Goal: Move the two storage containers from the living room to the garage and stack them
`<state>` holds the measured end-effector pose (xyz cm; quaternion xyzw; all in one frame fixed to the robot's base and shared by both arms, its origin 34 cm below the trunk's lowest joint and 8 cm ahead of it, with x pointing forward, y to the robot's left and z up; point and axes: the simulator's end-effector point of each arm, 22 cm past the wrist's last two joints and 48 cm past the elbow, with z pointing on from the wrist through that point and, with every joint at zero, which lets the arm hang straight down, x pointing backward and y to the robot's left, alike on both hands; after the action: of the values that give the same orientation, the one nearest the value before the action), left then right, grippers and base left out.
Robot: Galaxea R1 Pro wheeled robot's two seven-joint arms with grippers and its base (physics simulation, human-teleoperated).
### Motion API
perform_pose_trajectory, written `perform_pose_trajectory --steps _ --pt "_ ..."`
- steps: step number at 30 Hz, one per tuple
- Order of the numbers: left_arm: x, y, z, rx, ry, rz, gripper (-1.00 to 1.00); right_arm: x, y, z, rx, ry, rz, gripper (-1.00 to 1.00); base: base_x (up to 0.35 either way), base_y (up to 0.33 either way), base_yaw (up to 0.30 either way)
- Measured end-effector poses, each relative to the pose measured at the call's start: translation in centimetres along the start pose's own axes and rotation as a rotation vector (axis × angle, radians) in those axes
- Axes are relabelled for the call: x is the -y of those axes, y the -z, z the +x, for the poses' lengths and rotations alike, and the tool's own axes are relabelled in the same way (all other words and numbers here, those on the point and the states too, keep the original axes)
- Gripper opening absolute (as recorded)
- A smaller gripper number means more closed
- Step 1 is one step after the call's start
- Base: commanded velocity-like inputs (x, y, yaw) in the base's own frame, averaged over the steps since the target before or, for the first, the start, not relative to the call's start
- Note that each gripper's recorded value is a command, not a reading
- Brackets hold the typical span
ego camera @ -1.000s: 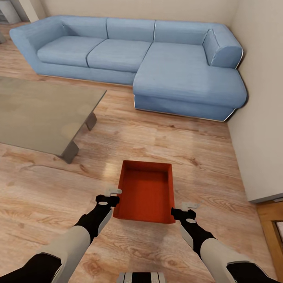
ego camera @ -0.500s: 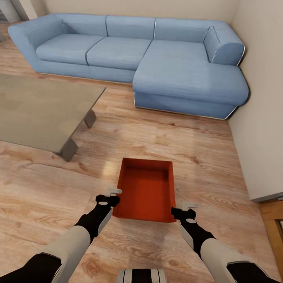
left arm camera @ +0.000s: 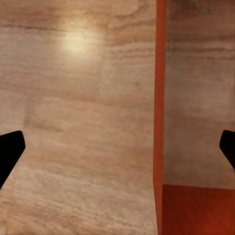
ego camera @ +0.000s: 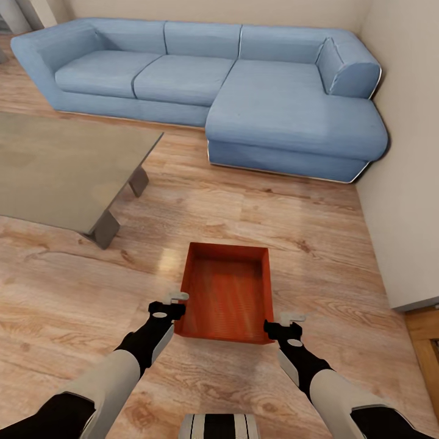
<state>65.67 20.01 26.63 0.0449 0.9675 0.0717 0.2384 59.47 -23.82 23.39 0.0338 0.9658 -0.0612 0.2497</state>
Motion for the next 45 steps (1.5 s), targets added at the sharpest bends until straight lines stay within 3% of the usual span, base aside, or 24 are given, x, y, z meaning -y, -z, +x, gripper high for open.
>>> perform_pose_trajectory --steps 20,37,45 --pt "-0.16 -0.03 -0.02 0.003 0.002 -0.002 1.0 0.12 -0.01 0.08 -0.003 0.0 0.003 1.0 0.067 0.0 0.0" --pt "-0.19 -0.03 -0.09 0.005 0.002 -0.002 1.0 0.26 0.03 -0.05 0.0 -0.005 0.019 1.0 0.001 0.0 -0.096" --pt "-0.13 -0.03 -0.02 0.003 0.004 -0.002 1.0 0.37 0.01 -0.08 0.002 -0.003 0.019 1.0 0.051 0.15 0.0"
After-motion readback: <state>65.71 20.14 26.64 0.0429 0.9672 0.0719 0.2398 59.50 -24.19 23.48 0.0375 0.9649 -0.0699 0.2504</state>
